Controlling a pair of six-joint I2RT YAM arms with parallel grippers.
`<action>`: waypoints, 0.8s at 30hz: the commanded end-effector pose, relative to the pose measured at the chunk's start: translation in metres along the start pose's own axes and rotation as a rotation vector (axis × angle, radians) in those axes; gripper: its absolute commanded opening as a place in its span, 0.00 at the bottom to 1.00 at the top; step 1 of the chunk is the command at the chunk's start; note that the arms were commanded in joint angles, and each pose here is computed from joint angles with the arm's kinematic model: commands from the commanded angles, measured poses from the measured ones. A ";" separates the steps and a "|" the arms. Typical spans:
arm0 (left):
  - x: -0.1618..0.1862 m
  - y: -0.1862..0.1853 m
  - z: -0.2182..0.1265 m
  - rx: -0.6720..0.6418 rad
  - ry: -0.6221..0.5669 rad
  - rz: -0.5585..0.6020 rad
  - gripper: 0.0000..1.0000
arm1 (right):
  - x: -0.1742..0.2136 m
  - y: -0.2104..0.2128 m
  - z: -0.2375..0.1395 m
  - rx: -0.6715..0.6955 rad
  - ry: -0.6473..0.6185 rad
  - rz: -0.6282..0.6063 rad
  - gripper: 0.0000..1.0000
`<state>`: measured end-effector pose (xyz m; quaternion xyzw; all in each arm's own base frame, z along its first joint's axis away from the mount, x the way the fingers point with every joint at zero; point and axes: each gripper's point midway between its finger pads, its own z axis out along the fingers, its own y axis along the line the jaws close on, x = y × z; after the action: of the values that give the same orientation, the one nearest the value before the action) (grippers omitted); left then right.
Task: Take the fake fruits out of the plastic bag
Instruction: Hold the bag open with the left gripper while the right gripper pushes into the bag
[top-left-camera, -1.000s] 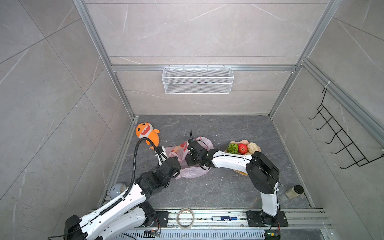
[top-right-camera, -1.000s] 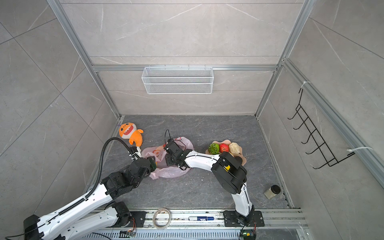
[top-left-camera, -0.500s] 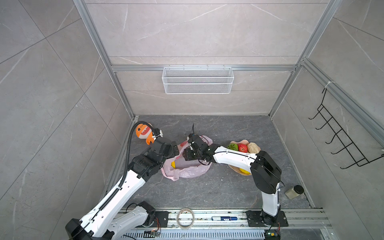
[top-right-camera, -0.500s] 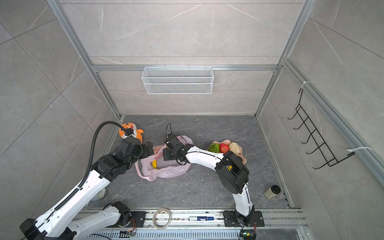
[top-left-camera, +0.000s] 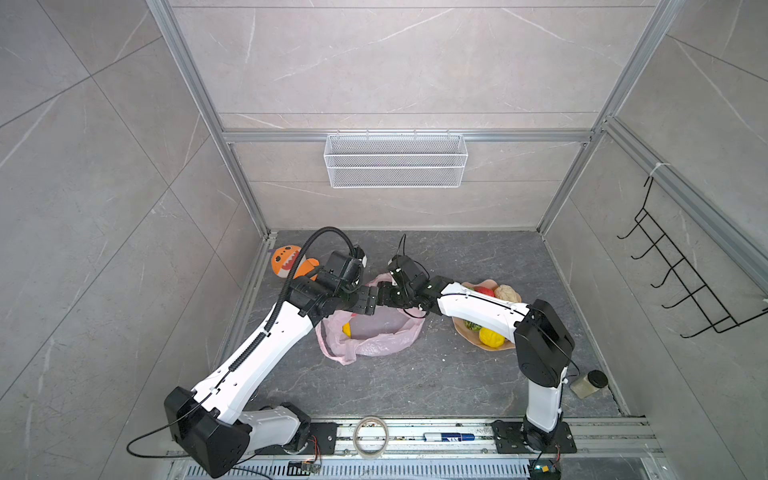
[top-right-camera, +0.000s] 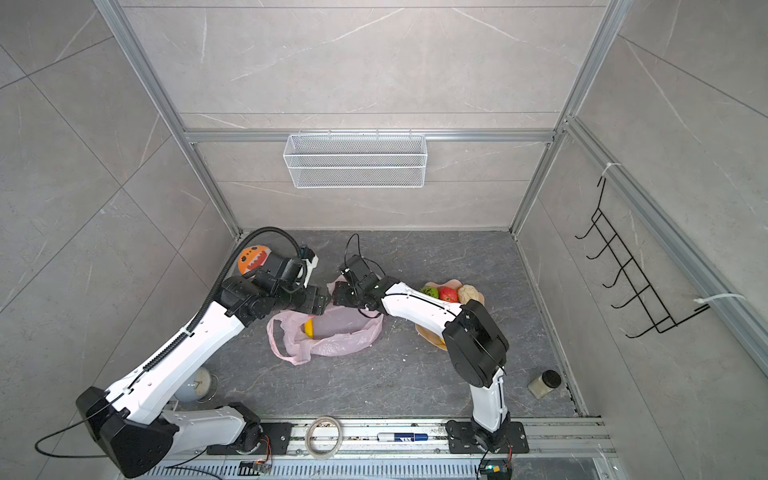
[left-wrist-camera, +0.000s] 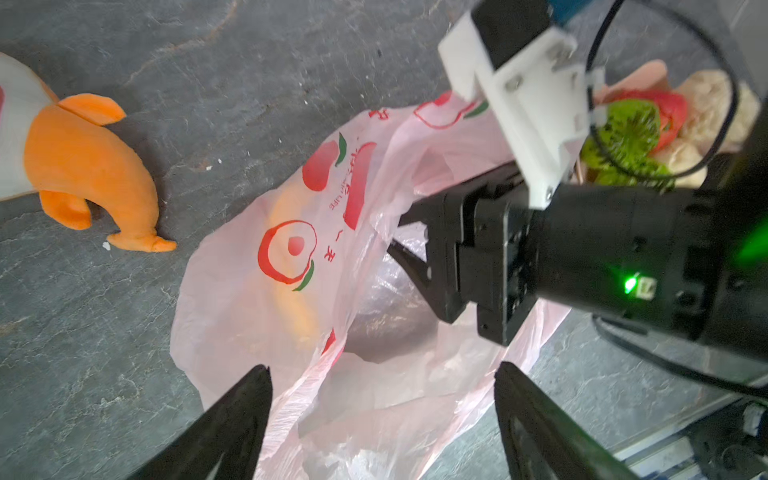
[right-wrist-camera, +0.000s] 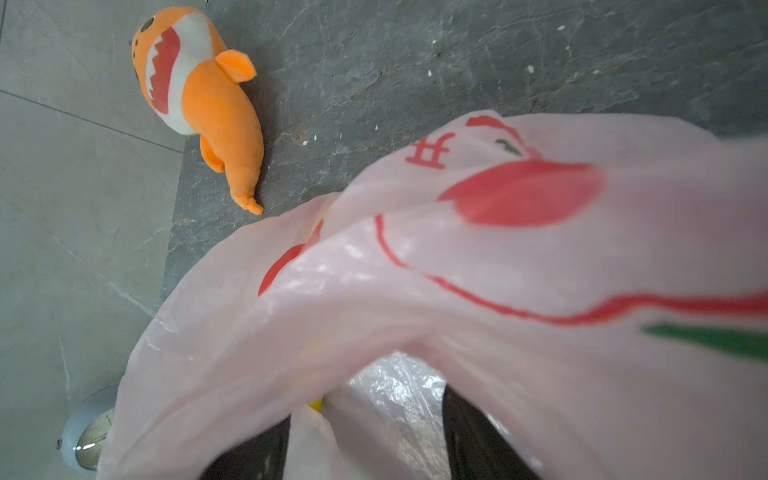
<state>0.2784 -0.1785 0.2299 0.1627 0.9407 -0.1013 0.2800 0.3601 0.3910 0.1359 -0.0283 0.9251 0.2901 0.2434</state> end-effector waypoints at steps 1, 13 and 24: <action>0.013 0.002 0.004 0.005 0.092 0.085 0.80 | -0.003 0.004 -0.009 -0.031 -0.003 0.035 0.60; 0.017 0.025 0.041 -0.078 0.185 0.135 0.75 | -0.003 -0.003 -0.008 -0.029 0.001 0.043 0.60; 0.019 0.029 0.064 -0.110 0.249 0.155 0.18 | -0.005 -0.009 -0.011 -0.018 -0.012 0.038 0.60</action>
<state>0.2981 -0.1652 0.1483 0.2265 0.9613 -0.0115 0.1566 0.3614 0.3827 0.1274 -0.0143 0.9275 0.2938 0.2307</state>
